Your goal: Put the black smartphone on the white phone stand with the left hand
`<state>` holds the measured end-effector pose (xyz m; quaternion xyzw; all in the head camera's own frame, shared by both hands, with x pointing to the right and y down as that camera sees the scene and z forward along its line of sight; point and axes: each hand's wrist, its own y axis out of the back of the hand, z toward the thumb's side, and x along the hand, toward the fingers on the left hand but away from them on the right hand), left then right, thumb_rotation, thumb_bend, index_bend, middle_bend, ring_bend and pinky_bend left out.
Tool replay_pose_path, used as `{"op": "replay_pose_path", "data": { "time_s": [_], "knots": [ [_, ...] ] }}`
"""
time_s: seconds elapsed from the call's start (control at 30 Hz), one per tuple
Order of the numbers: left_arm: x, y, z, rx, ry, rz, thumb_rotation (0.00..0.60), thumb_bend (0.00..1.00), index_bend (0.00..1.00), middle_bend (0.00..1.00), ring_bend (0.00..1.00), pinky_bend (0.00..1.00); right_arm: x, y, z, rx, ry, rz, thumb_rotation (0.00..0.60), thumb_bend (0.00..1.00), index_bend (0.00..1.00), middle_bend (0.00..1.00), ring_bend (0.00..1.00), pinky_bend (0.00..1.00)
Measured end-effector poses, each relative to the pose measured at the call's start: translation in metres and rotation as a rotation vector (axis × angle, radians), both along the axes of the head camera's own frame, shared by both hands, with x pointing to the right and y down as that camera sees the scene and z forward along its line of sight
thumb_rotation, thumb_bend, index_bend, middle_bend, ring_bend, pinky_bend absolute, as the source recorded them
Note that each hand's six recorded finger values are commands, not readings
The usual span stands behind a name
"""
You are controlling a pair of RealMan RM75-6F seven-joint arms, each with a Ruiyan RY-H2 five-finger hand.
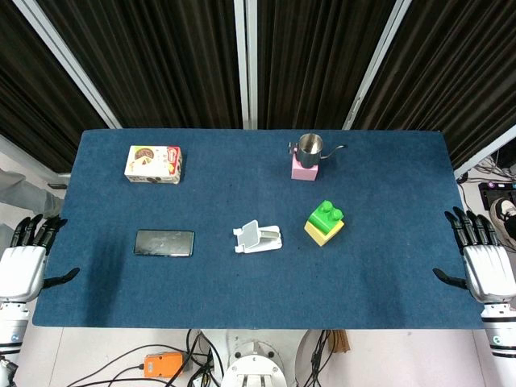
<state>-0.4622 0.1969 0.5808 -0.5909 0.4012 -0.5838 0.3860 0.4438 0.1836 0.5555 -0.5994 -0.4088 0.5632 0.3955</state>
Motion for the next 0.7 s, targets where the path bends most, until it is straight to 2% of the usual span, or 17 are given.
{"op": "replay_pose_path", "data": {
  "time_s": [0.17, 0.4, 0.5, 0.7],
  "knots": [
    [0.008, -0.005, 0.003, -0.01, 0.014, 0.025, 0.6, 0.0, 0.15, 0.13, 0.02, 0.0, 0.002, -0.001, -0.003, 0.009, 0.002, 0.008, 0.6, 0.17, 0.0, 0.08, 0.0, 0.09],
    [0.043, -0.027, 0.015, -0.043, 0.054, 0.128, 0.6, 0.03, 0.15, 0.13, 0.02, 0.0, 0.003, -0.006, -0.014, 0.042, 0.009, 0.0, 0.6, 0.17, 0.0, 0.07, 0.0, 0.09],
    [0.064, -0.036, 0.026, -0.079, 0.062, 0.185, 0.6, 0.04, 0.15, 0.13, 0.02, 0.0, 0.003, -0.008, -0.02, 0.054, 0.012, 0.002, 0.6, 0.17, 0.0, 0.07, 0.0, 0.09],
    [0.1, -0.048, 0.062, -0.207, 0.065, 0.249, 0.6, 0.07, 0.19, 0.12, 0.02, 0.0, 0.004, -0.006, -0.02, 0.053, 0.008, 0.011, 0.6, 0.17, 0.0, 0.07, 0.0, 0.09]
  ]
}}
